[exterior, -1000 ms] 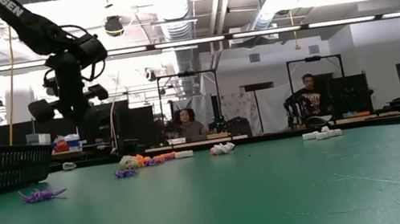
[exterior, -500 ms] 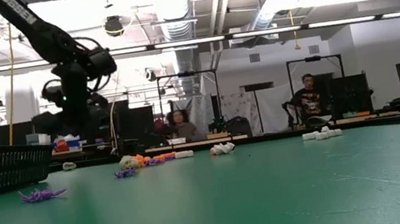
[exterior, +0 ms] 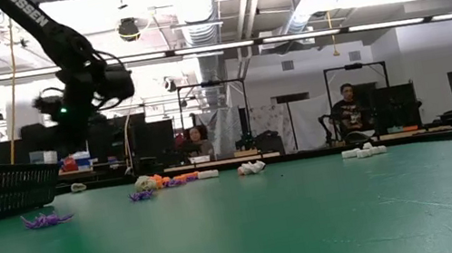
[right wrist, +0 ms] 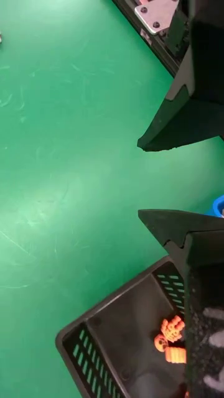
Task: Sort Halloween decoration
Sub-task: Put the white skull toy into the blue basket
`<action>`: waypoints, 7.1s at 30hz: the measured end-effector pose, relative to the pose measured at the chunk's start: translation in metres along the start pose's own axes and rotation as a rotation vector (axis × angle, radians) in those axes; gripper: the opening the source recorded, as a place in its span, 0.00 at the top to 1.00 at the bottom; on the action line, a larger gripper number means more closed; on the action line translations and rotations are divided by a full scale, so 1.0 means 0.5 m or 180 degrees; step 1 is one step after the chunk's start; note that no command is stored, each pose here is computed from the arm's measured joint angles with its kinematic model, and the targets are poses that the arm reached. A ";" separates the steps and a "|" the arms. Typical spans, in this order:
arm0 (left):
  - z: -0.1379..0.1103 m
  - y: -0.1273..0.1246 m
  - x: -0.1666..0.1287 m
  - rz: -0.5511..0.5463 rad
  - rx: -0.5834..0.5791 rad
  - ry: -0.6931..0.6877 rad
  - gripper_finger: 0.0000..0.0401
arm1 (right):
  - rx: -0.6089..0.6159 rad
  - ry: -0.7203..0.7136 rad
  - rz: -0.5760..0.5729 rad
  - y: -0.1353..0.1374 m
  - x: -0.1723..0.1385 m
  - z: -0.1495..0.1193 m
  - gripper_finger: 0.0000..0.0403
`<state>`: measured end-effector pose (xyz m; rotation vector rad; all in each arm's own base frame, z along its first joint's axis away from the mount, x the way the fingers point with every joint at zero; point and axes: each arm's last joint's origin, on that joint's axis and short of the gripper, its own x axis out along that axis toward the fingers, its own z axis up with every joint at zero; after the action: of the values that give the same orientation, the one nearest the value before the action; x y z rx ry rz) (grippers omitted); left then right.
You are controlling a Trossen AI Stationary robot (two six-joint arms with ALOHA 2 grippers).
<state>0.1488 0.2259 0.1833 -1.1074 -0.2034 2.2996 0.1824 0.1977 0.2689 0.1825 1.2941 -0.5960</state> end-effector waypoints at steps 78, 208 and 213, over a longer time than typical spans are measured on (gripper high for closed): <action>-0.064 -0.059 0.025 -0.0562 0.0154 0.1103 1.00 | -0.0307 -0.0461 -0.0158 -0.006 0.006 0.028 0.55; 0.091 0.346 -0.252 -0.4664 0.2208 0.1540 1.00 | 0.1070 -0.2096 0.0343 -0.163 0.573 0.852 0.72; 0.091 0.346 -0.252 -0.4659 0.2198 0.1556 1.00 | 0.1039 -0.2042 0.0381 -0.160 0.565 0.849 0.83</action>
<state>0.1021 0.0178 0.2331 -0.6734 0.0126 0.6622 0.5432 -0.1482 0.1396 0.3056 0.5585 -0.6885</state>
